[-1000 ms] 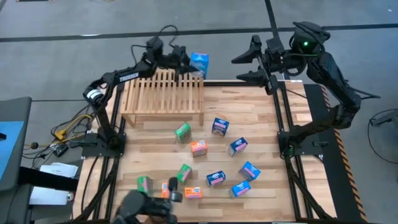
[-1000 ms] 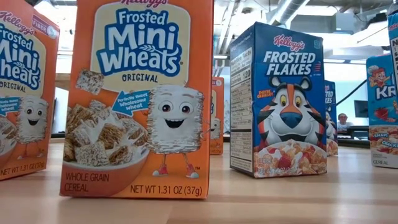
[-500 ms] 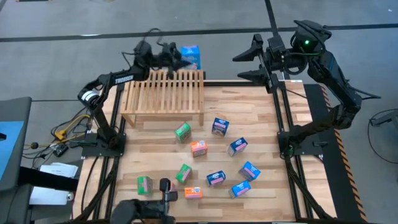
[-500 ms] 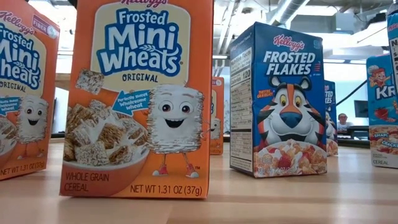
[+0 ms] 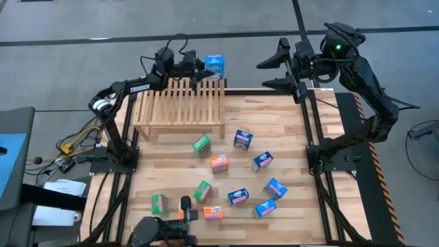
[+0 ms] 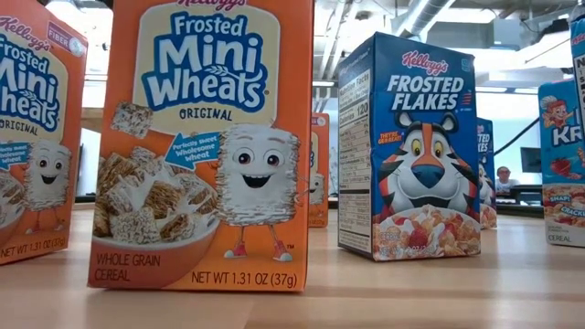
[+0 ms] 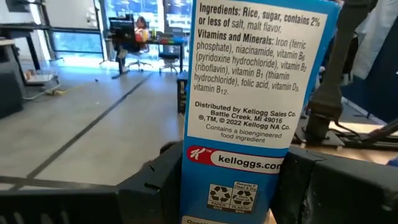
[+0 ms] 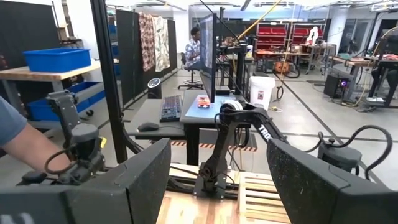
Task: Stack cereal on shelf
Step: Put the top light blue cereal box on the shelf
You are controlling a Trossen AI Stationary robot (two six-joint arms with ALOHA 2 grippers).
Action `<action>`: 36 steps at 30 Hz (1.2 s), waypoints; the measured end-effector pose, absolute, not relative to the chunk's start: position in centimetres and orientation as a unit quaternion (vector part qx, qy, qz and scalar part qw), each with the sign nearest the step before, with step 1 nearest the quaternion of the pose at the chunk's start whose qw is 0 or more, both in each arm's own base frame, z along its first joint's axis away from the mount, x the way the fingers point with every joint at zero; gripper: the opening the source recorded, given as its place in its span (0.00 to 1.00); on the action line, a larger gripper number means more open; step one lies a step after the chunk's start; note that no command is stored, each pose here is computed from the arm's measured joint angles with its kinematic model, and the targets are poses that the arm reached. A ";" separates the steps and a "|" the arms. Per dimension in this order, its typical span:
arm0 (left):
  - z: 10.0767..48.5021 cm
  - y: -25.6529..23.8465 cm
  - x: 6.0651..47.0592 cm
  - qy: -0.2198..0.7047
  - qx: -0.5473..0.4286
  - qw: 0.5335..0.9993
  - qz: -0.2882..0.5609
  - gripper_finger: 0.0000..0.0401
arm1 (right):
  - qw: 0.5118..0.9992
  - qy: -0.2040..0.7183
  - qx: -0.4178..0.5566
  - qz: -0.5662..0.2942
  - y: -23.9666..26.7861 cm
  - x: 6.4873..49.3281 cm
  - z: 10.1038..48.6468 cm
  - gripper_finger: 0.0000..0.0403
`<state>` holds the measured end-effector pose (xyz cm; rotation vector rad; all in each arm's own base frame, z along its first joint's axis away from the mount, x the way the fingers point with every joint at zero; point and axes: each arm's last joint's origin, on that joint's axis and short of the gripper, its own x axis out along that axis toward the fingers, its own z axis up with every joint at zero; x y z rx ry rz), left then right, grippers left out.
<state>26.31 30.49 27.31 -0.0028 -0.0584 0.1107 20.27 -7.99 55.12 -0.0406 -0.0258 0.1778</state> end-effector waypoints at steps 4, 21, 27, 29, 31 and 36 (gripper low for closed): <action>26.8 30.4 26.4 -0.013 -0.004 0.999 0.046 0.39 | 0.996 -0.013 -0.020 0.089 -8.0 20.3 55.1 0.72; 24.3 31.5 26.8 -0.005 -0.045 0.999 0.022 0.39 | 0.996 -0.001 -0.013 0.089 -8.1 20.6 54.8 0.72; 24.2 31.6 26.7 -0.005 -0.048 0.999 0.020 0.39 | 0.996 -0.001 -0.015 0.089 -8.1 20.6 54.8 0.72; 24.1 31.5 26.7 -0.004 -0.047 0.999 0.019 0.39 | 0.996 -0.001 -0.016 0.088 -8.1 20.6 54.8 0.72; 23.7 31.3 26.5 -0.006 -0.047 0.999 0.021 0.39 | 0.996 -0.001 -0.016 0.088 -8.1 20.6 54.8 0.72; 23.4 30.9 25.9 -0.046 -0.037 0.998 0.033 0.39 | 0.996 -0.002 -0.017 0.087 -8.1 20.6 54.8 0.72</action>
